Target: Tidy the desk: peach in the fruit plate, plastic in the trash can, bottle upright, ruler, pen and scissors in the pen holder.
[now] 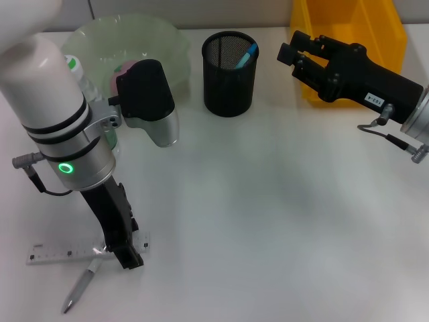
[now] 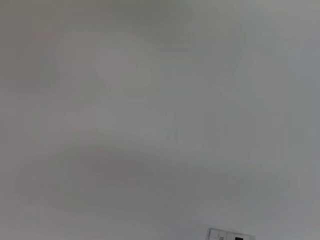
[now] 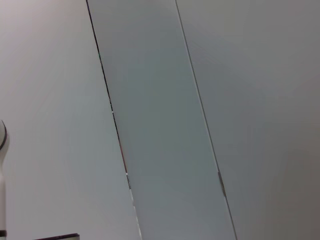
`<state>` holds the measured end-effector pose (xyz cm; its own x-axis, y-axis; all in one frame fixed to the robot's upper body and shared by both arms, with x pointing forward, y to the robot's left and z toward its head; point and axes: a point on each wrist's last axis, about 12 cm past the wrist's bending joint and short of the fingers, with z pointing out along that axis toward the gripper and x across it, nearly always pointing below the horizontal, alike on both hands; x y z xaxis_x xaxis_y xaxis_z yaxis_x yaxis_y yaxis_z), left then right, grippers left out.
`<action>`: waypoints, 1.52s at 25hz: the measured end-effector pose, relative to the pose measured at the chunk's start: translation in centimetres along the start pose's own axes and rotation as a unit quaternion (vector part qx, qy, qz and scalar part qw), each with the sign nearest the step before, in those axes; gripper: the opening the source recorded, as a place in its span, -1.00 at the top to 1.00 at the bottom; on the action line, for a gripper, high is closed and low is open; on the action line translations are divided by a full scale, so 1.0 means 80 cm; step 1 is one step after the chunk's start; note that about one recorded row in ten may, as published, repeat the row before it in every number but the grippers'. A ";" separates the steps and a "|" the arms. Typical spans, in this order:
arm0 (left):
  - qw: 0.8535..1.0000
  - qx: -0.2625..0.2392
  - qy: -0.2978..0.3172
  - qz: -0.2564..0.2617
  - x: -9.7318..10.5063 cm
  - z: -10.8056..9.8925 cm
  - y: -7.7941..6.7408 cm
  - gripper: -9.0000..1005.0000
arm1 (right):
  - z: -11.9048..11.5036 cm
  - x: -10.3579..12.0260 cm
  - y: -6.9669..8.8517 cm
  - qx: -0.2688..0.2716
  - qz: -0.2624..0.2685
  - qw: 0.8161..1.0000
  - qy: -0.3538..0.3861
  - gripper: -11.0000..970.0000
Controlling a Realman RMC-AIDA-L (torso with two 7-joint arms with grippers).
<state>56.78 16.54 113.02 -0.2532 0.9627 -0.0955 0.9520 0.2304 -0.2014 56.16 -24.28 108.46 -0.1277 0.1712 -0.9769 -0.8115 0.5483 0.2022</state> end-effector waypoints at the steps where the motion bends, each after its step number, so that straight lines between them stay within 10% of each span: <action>1: 1.000 0.000 0.000 0.001 0.000 0.000 0.000 -0.31 | 0.000 0.000 0.000 0.000 0.000 1.000 0.000 0.21; 6: 1.000 0.004 0.011 0.008 0.000 0.005 -0.002 -0.30 | -0.001 0.000 0.000 0.001 0.001 1.000 0.000 0.21; 11: 1.000 0.005 0.017 0.011 -0.001 0.008 -0.003 0.18 | -0.001 -0.001 -0.001 0.003 0.001 1.000 -0.006 0.21; 21: 1.000 -0.001 0.017 0.014 -0.004 0.004 -0.002 0.21 | -0.001 -0.003 0.000 0.002 0.002 1.000 -0.013 0.21; 38: 0.976 -0.039 -0.212 0.023 -0.028 -0.123 0.002 0.21 | -0.074 0.007 -0.002 0.090 0.031 0.992 -0.082 0.21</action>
<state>59.17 15.80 122.79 -0.2419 0.8310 -0.5009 0.9702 0.2135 -0.1143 52.82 -29.10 107.49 -0.0678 0.3312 -0.9411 -0.6885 0.6671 0.2844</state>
